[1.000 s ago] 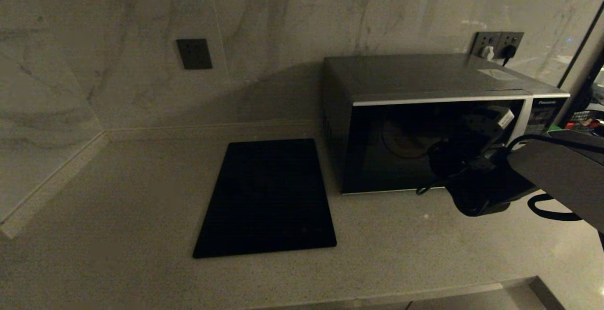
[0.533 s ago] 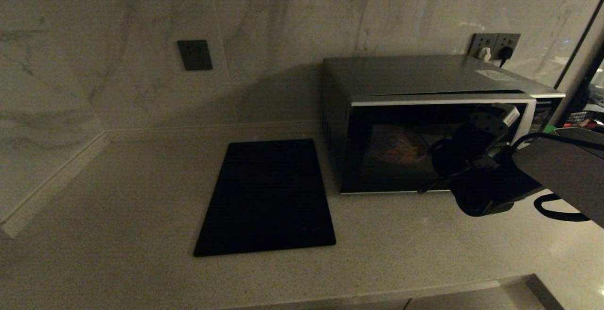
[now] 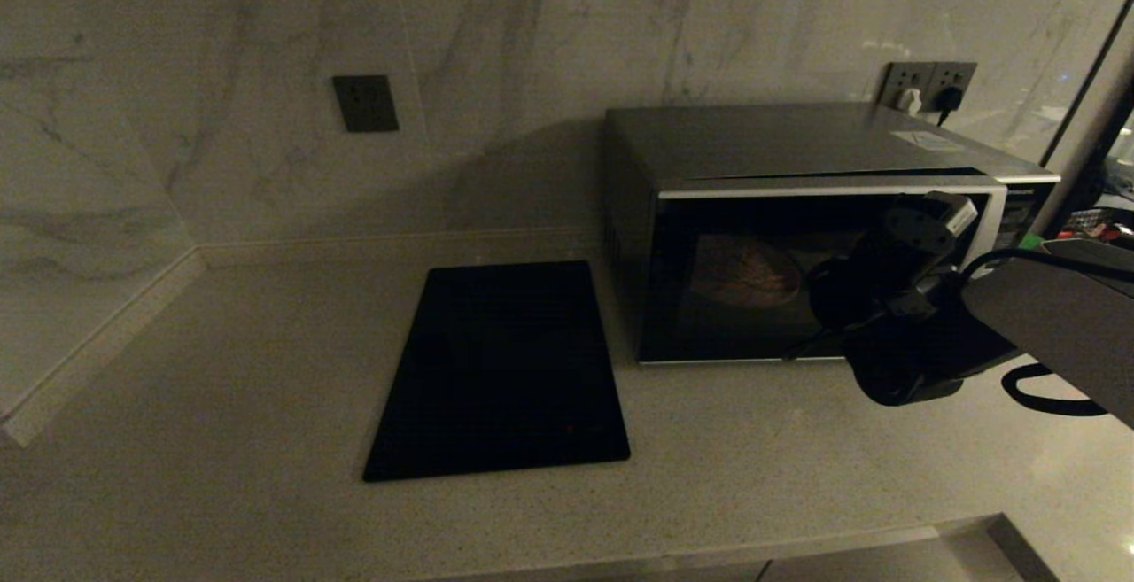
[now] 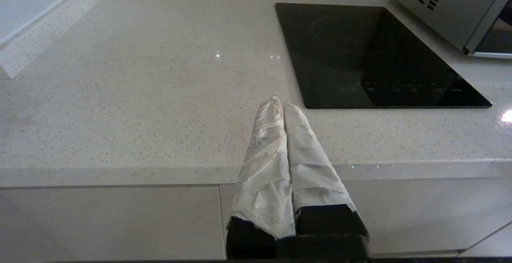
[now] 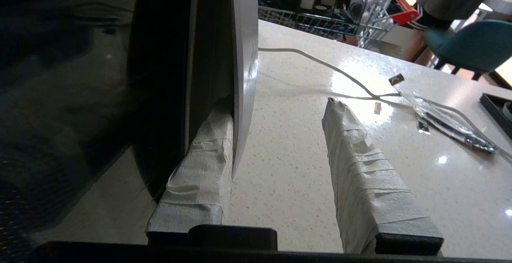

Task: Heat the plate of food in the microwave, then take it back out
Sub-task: Open the microwave oven

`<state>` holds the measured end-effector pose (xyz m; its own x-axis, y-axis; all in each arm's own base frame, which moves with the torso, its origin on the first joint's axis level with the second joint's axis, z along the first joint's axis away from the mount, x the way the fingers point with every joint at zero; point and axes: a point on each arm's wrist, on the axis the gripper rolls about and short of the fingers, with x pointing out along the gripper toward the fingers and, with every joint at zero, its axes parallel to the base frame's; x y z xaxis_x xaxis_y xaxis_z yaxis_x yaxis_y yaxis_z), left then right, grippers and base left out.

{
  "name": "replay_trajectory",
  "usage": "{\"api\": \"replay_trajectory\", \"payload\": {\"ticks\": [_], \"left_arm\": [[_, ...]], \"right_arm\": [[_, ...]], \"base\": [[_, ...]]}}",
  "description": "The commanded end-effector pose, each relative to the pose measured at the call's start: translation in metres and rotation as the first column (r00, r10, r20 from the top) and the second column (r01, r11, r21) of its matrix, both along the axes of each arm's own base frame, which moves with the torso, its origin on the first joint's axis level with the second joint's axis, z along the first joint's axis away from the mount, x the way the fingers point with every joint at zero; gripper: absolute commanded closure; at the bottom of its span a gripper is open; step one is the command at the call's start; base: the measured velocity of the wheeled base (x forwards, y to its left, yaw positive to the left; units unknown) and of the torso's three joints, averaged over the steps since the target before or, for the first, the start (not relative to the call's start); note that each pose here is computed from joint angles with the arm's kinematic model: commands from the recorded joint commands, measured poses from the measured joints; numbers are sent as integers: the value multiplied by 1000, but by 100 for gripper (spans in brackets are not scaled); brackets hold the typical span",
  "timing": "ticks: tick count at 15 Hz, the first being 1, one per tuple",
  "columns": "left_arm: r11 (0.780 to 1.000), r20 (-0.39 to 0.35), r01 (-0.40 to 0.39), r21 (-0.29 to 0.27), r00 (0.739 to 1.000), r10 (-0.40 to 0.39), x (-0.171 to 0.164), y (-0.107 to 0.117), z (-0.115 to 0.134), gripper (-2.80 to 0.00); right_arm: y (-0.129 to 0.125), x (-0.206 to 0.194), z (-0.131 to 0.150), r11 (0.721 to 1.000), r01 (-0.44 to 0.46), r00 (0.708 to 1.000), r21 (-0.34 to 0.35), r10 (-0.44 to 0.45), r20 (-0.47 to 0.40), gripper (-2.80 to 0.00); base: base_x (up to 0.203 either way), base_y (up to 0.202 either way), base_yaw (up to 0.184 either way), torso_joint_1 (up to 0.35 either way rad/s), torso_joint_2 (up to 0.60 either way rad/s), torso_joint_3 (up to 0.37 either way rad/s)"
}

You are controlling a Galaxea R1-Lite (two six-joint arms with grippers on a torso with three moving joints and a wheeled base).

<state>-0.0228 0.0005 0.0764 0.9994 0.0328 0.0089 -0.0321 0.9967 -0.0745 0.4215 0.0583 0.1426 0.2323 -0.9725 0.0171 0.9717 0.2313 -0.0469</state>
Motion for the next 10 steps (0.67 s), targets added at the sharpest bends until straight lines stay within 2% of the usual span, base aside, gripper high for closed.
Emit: {"api": "replay_trajectory", "payload": {"ticks": [1, 7, 10], "left_arm": [[1000, -1, -1, -1, 1000, 1, 0, 0, 0, 0], [1000, -1, -1, -1, 1000, 1, 0, 0, 0, 0], [1000, -1, -1, -1, 1000, 1, 0, 0, 0, 0]], "right_arm": [[10, -3, 5, 1000, -19, 1000, 5, 19, 16, 0], [37, -17, 25, 996, -89, 995, 11, 88, 46, 0], [43, -35, 61, 993, -118, 986, 25, 114, 118, 0]], "base": [[0, 0, 0, 0, 0, 0], [0, 0, 0, 0, 0, 0], [0, 0, 0, 0, 0, 0]]}}
